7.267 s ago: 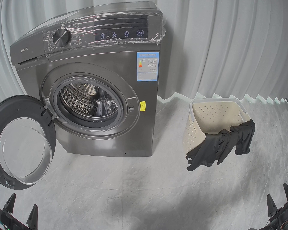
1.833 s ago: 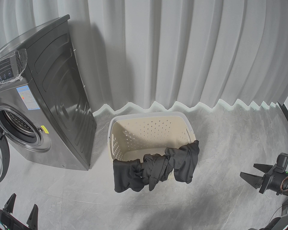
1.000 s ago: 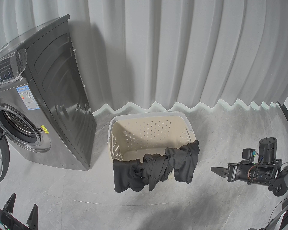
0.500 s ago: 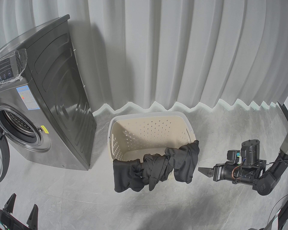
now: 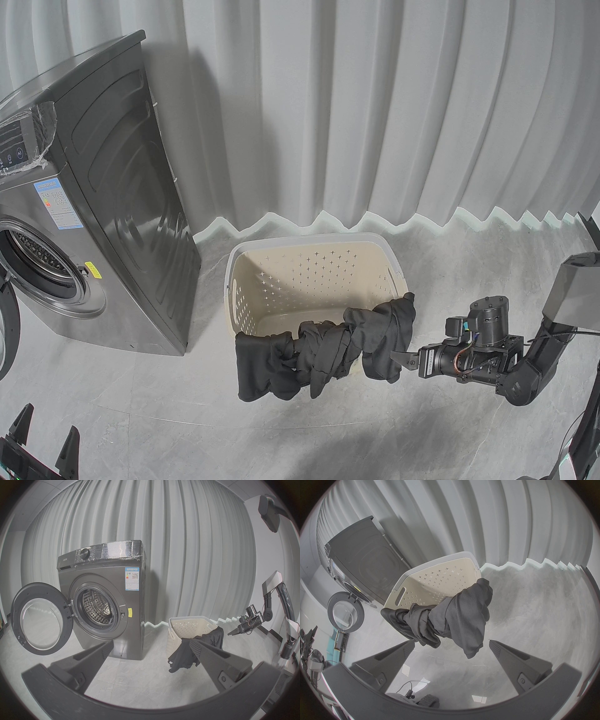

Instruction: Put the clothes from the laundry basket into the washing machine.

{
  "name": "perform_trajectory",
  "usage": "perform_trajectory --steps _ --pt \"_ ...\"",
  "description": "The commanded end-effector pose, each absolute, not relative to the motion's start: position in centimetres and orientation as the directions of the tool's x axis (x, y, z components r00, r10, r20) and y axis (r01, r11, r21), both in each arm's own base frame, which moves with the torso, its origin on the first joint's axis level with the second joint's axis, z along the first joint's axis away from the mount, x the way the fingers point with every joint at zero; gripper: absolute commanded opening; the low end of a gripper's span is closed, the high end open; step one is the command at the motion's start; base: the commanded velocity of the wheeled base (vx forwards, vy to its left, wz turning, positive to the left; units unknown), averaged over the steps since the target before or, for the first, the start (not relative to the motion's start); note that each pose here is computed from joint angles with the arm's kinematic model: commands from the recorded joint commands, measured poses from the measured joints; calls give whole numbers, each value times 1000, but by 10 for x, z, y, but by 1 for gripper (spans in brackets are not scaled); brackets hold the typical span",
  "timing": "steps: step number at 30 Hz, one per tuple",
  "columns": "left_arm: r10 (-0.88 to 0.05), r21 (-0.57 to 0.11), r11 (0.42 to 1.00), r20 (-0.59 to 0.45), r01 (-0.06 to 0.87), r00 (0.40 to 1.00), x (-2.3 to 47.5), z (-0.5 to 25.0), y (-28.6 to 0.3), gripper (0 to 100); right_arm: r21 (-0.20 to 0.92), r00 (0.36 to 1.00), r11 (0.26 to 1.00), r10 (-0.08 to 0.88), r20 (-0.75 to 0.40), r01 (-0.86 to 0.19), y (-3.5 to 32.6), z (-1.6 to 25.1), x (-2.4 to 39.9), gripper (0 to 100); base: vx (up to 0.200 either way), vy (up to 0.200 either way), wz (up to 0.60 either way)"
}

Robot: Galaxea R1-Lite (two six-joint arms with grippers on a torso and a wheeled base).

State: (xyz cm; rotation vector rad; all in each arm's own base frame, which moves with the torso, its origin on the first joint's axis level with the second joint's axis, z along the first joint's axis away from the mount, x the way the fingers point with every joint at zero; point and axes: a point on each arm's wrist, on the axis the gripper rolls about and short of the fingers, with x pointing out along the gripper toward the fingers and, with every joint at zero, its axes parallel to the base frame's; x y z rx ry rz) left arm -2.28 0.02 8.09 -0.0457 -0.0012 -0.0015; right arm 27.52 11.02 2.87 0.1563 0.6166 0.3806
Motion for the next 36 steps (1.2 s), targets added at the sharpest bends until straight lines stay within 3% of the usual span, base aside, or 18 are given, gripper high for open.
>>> perform_trajectory --steps 1,36 --pt "-2 -46 999 3 2 1000 -23 77 0 100 245 749 924 381 -542 -293 115 20 285 100 0 0 0" --pt "-2 -46 999 3 2 1000 -23 77 0 100 219 779 935 353 -518 -278 137 -18 340 100 0 0 0"
